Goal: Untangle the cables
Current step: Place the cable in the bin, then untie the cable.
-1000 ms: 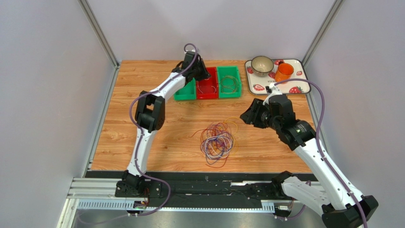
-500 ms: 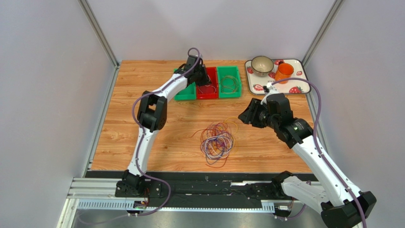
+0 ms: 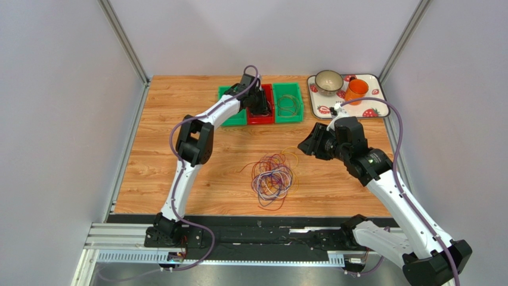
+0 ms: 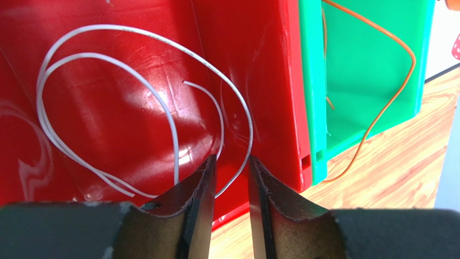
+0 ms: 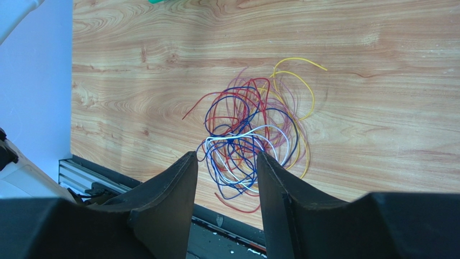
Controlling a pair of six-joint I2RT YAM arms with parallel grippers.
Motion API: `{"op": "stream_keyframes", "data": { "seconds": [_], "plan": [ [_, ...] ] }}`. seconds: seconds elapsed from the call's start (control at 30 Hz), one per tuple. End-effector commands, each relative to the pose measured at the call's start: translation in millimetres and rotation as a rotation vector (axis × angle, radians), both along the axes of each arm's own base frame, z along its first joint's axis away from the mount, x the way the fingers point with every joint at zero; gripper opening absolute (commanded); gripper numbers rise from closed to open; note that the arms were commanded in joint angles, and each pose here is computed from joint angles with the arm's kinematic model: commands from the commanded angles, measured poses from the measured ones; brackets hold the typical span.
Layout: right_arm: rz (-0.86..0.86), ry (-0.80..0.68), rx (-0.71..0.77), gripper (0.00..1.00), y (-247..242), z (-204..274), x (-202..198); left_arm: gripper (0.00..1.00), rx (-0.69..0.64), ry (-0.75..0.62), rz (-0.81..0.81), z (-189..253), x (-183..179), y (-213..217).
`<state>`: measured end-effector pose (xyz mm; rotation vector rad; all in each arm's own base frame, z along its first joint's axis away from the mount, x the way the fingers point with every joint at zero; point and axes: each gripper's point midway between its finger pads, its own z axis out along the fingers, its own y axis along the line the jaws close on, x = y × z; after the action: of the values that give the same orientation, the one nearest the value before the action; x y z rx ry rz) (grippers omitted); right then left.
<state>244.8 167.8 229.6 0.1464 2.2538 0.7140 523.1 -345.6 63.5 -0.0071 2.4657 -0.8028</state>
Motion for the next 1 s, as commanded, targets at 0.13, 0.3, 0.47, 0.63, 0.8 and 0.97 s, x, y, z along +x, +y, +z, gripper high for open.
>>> {"op": "stream_keyframes", "data": {
  "seconds": [0.13,0.3,0.47,0.63,0.8,0.97],
  "plan": [
    [0.016,-0.054,0.058,0.48,7.5,20.5,1.3,0.40,-0.030,-0.117,-0.017,70.0,1.0,0.3],
    [0.017,-0.052,0.059,0.48,7.7,20.3,0.9,0.44,-0.036,-0.145,-0.019,88.4,-1.3,2.4],
    [0.017,-0.046,0.049,0.48,7.6,17.0,1.8,0.48,-0.025,-0.179,-0.015,108.3,-5.9,8.8],
    [-0.015,-0.010,-0.014,0.48,2.3,0.2,5.6,0.54,0.022,-0.207,0.007,127.0,-23.1,28.0],
    [-0.026,0.069,-0.073,0.47,4.7,-30.3,9.3,0.56,0.098,-0.222,0.024,134.5,-59.0,53.9],
    [0.000,0.122,-0.112,0.46,15.0,-53.0,6.2,0.56,0.162,-0.246,0.036,142.3,-103.1,73.9]
  ]
}}
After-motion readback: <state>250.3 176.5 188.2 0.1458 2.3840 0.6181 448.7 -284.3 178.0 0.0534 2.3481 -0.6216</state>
